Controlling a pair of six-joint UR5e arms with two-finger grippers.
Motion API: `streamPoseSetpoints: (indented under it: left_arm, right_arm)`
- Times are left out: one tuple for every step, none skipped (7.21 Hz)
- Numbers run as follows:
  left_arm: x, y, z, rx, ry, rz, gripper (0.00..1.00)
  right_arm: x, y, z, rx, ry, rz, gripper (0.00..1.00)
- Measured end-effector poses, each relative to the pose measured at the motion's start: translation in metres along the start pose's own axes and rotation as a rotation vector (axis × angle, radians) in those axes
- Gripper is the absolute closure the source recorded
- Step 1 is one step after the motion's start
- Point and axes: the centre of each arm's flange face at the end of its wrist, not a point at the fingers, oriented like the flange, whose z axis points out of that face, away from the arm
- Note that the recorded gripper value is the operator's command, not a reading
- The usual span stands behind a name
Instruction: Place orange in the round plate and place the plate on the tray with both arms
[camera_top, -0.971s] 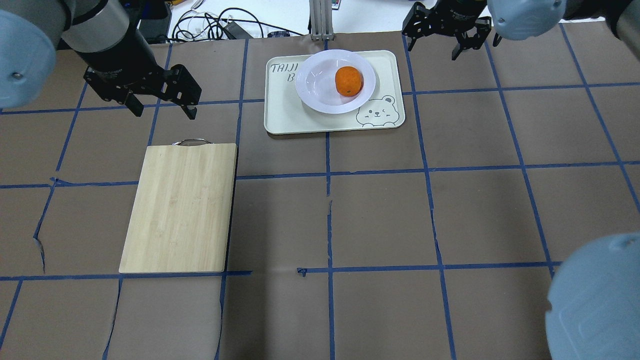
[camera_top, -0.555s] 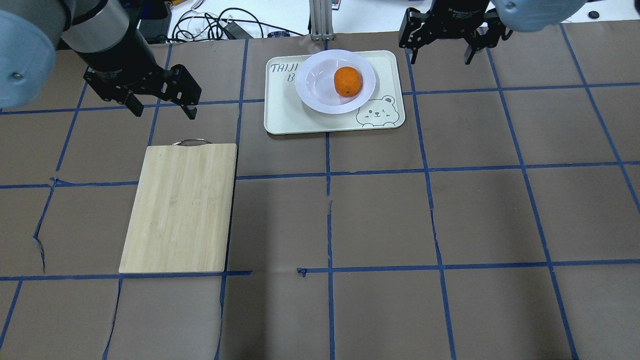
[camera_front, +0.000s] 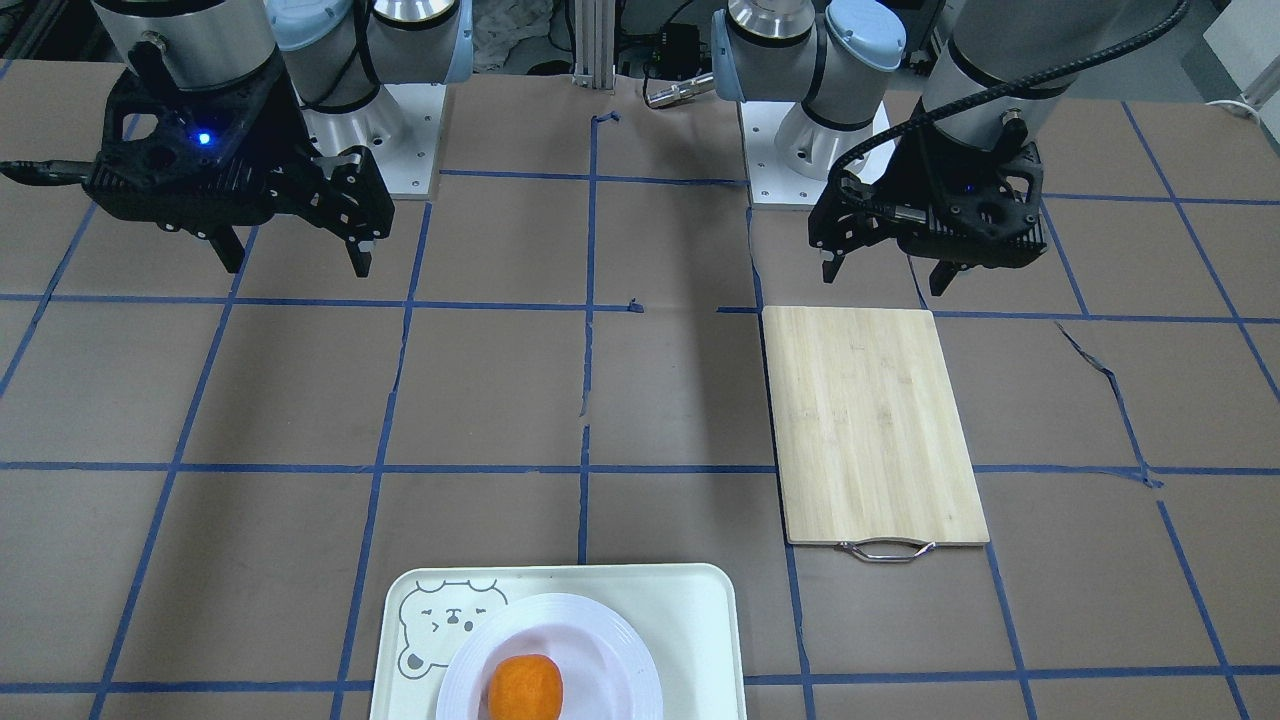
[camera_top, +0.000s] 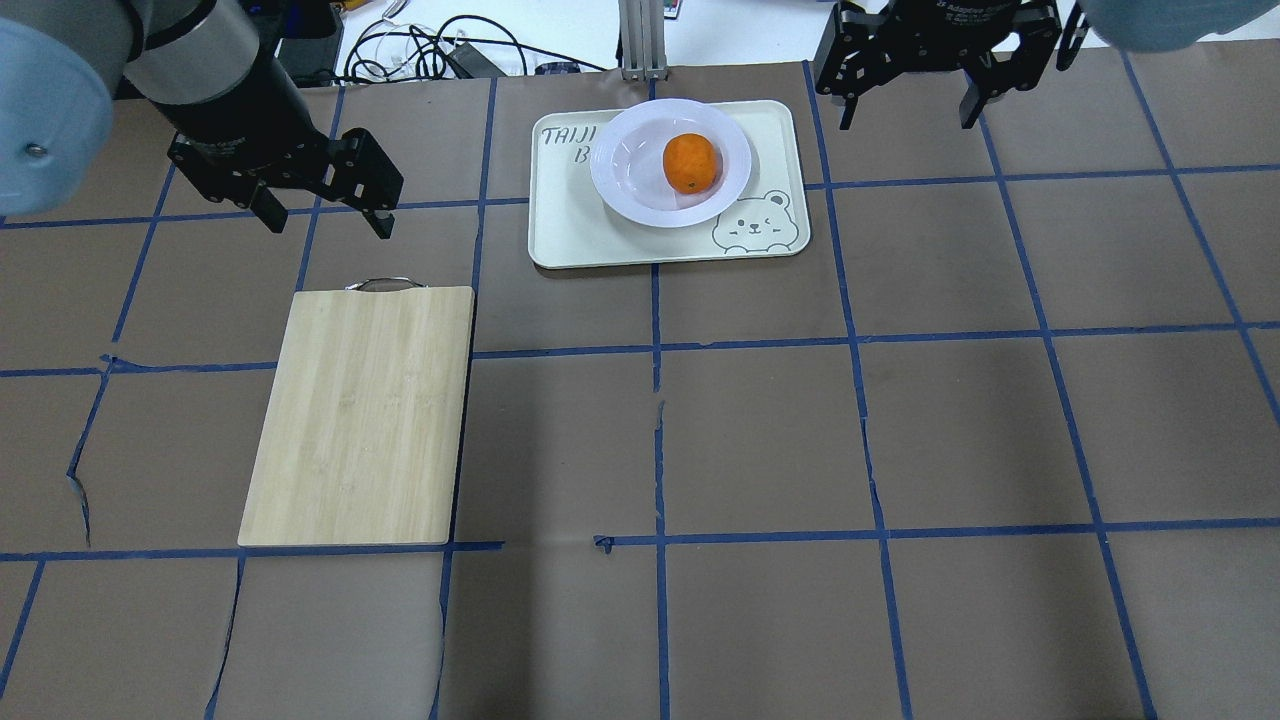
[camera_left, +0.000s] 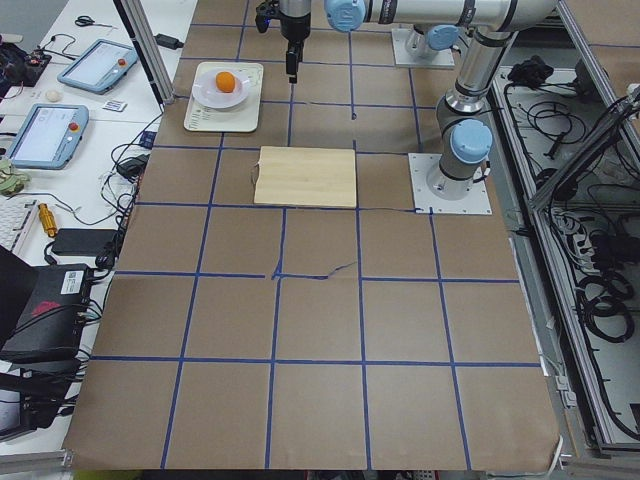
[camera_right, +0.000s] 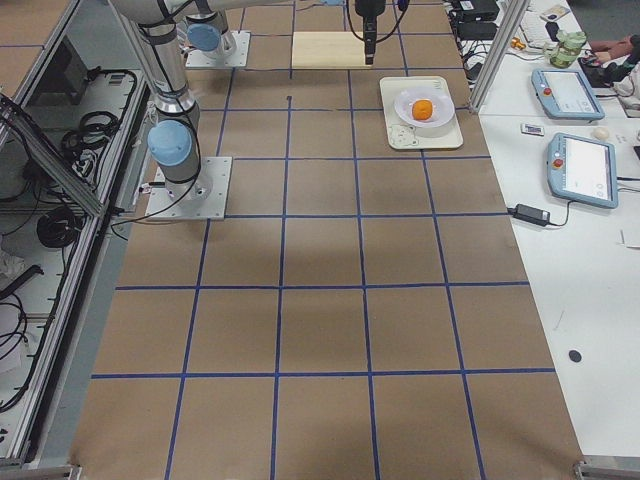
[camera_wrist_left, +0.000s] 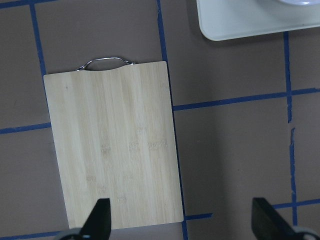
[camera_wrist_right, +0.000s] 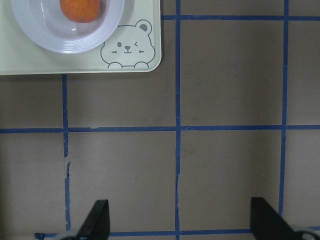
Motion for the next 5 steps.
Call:
streamPoseSetpoints:
  left_arm:
    - [0.0, 0.0, 0.0, 0.0, 0.0, 0.0, 0.0]
    - [0.0, 0.0, 0.0, 0.0, 0.0, 0.0, 0.0]
    - [0.0, 0.0, 0.0, 0.0, 0.0, 0.0, 0.0]
    - [0.0, 0.0, 0.0, 0.0, 0.0, 0.0, 0.0]
    - [0.0, 0.0, 0.0, 0.001, 0.0, 0.0, 0.0]
  right_arm:
    - [0.006, 0.003, -0.001, 0.0, 0.001, -0.016, 0.0]
    - [0.011, 0.004, 0.0, -0.004, -0.001, -0.028, 0.0]
    - [0.015, 0.005, 0.002, -0.01, -0.003, -0.033, 0.0]
    - [0.016, 0.006, 0.005, -0.017, -0.006, -0.037, 0.0]
    - [0.016, 0.007, 0.007, -0.021, -0.007, -0.041, 0.0]
